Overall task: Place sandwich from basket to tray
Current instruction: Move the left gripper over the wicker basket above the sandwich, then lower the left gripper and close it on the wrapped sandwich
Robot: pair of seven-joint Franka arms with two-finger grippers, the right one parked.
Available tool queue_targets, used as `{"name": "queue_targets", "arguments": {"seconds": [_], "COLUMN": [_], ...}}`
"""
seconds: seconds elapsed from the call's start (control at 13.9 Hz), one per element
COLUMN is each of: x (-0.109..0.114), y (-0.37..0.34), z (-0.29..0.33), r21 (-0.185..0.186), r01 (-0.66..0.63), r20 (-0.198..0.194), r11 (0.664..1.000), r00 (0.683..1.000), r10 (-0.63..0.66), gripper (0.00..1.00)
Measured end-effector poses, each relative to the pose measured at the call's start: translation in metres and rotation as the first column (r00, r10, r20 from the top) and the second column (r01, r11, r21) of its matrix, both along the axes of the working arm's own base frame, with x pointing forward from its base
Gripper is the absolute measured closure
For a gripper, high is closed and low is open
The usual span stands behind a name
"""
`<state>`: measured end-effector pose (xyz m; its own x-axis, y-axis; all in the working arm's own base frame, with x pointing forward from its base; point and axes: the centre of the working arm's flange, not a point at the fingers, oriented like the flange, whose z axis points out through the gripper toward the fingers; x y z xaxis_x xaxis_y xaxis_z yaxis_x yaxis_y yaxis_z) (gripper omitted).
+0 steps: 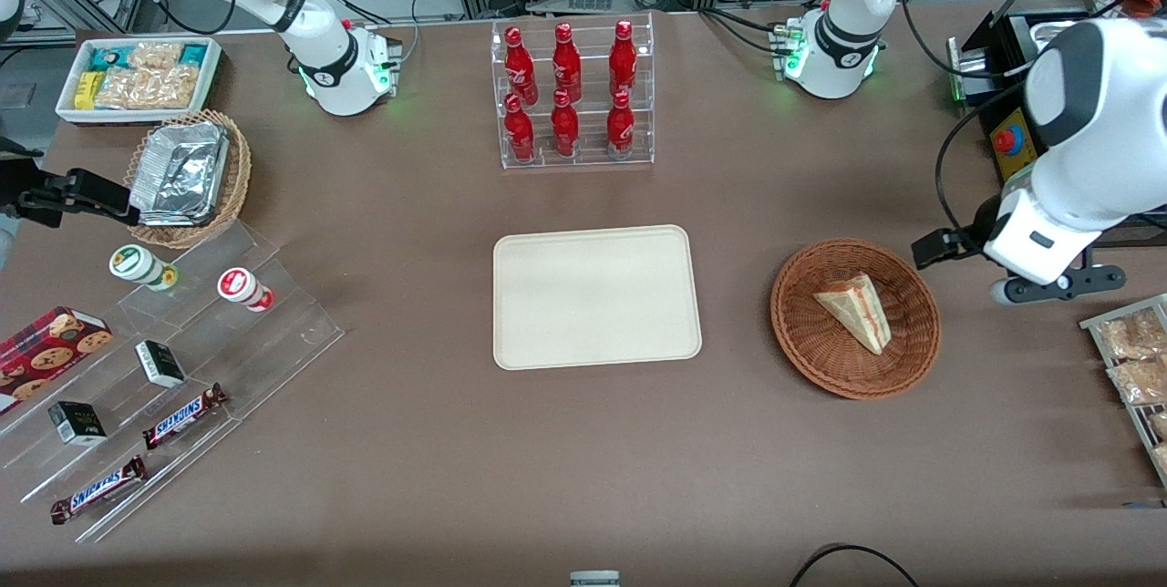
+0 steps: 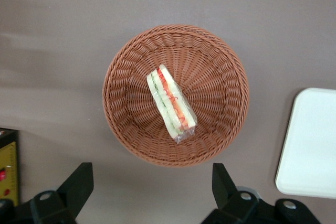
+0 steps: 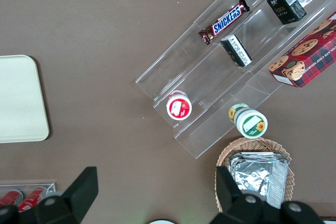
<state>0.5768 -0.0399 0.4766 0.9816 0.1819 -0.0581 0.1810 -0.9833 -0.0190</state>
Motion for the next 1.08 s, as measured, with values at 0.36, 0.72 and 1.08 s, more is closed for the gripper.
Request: {"name": "queue_targets", "arguments": {"seconds": [0.36,0.72,1.08], "x": [-0.005,-0.023,-0.036], "y": [-0.001,-0.001,-0.004], "z": [-0.038,-0.094,-0.137], "r21": [0.003,0.008,-0.013], "r01": [-0.282,-0.365,-0.422], "r20": [0.040,0.034,0.069], "r11": [0.959,0.931,0.907], "r00": [0.959,0.931,0.904], "r10": [0.282,0.364,0.422], "gripper": [0.00,0.00,0.00]}}
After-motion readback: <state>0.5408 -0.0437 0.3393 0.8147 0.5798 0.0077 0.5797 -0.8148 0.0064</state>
